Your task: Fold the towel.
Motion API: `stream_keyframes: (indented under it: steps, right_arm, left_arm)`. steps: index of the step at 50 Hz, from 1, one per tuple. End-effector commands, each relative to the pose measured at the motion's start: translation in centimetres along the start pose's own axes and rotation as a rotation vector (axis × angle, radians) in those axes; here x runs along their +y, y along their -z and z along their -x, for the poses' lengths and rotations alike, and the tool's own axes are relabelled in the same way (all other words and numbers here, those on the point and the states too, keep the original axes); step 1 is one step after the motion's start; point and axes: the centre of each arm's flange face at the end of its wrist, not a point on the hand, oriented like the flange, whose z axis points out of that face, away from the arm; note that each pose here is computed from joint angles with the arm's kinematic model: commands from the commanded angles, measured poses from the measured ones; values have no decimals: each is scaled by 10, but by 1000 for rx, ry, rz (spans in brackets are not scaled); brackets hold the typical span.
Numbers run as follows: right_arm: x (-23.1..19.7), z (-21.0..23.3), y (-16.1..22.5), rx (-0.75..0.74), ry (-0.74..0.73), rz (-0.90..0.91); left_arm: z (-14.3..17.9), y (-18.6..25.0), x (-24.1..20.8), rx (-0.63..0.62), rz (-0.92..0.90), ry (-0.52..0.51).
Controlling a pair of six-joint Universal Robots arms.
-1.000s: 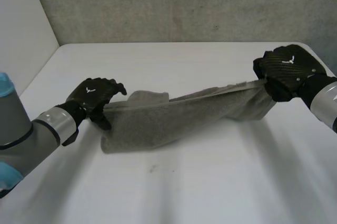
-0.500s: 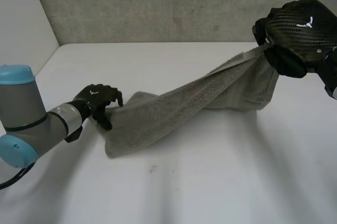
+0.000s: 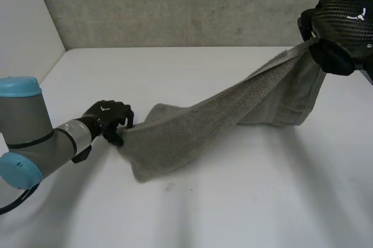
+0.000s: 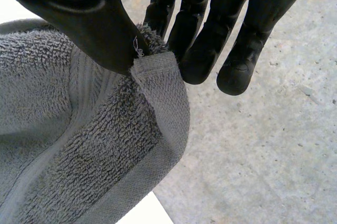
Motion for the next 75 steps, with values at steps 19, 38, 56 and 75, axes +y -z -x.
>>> stream_keyframes:
  steps: [19, 38, 56, 75]
  right_arm:
    - [3, -6, -1, 20, 3, 10]
    - [-41, -41, 3, 78, 10, 52]
    - [-108, -85, 8, 85, 8, 122]
    - [28, -31, -67, -197, -57, 489]
  left_arm:
    - [-8, 7, 12, 20, 80, 3]
    - [-10, 129, -150, -137, -297, -151]
    - [-13, 207, -235, -198, -424, -190]
    - [28, 37, -152, -133, -68, -79]
